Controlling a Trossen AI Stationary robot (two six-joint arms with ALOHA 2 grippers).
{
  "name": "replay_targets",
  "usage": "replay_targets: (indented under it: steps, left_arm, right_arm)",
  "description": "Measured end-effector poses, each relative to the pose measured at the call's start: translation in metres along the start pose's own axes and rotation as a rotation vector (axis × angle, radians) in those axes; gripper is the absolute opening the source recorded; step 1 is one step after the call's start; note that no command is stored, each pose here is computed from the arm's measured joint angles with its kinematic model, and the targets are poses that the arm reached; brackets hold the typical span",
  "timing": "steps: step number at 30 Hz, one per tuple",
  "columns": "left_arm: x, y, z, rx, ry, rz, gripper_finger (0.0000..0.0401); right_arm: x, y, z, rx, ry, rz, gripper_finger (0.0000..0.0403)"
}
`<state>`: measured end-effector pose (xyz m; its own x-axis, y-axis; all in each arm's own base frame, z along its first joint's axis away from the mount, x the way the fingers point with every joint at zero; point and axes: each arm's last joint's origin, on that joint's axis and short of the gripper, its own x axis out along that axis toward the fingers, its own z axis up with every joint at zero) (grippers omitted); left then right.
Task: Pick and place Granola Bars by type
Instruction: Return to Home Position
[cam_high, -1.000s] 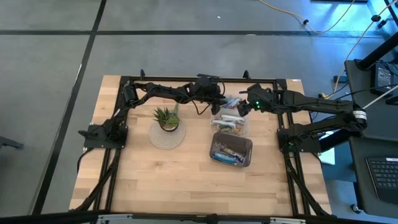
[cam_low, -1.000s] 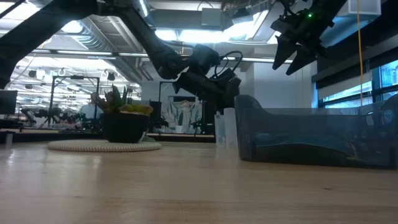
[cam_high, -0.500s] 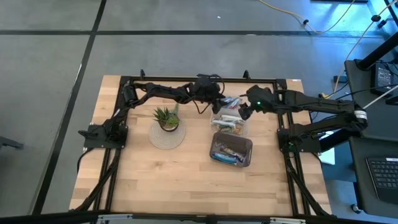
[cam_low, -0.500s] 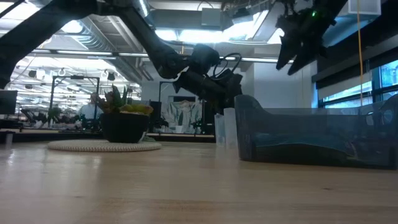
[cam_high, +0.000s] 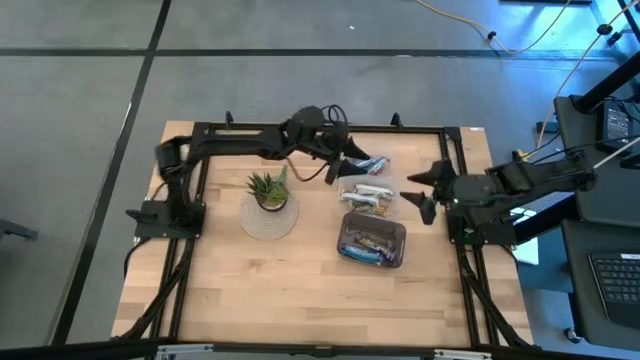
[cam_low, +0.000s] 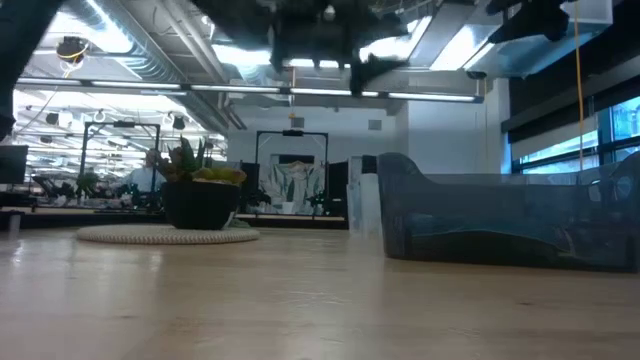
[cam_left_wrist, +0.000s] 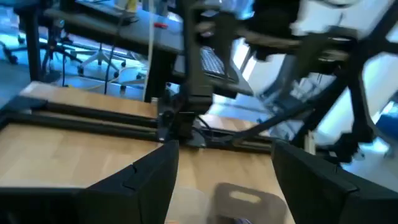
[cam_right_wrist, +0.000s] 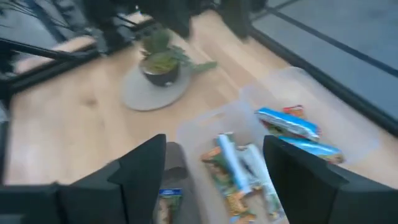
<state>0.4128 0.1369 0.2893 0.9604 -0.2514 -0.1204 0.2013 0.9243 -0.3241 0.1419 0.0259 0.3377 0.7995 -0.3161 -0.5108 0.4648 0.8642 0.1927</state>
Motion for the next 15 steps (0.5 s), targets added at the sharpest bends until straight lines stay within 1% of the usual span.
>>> replay_targets:
  steps: [2,3,6,8,10,12,15]
  left_arm:
    - [-0.011,-0.023,0.013,0.047,0.03,0.029,0.0247]
    - [-0.016,-0.034,0.017,0.065,0.052,0.071,0.0247]
    - [-0.035,-0.068,0.026,0.11,0.134,0.248,0.0249]
    - [-0.045,-0.091,0.026,0.137,0.154,0.345,0.025]
    - [-0.056,-0.112,0.021,0.157,0.146,0.384,0.025]
    - [-0.069,-0.129,0.012,0.15,0.127,0.387,0.0251]
    - [-0.092,-0.148,-0.007,0.146,0.069,0.384,0.0251]
  right_arm:
    - [-0.003,0.004,-0.009,-0.004,-0.014,0.037,0.0272]
    - [-0.003,0.006,-0.015,-0.017,-0.019,0.052,0.0272]
    - [-0.001,0.011,-0.035,-0.042,-0.036,0.097,0.0272]
    - [0.002,0.016,-0.048,-0.05,-0.057,0.135,0.0272]
    - [0.005,0.019,-0.059,-0.067,-0.088,0.16,0.0272]
    - [0.006,0.02,-0.069,-0.064,-0.12,0.175,0.0272]
    - [0.007,0.016,-0.083,-0.062,-0.148,0.191,0.0272]
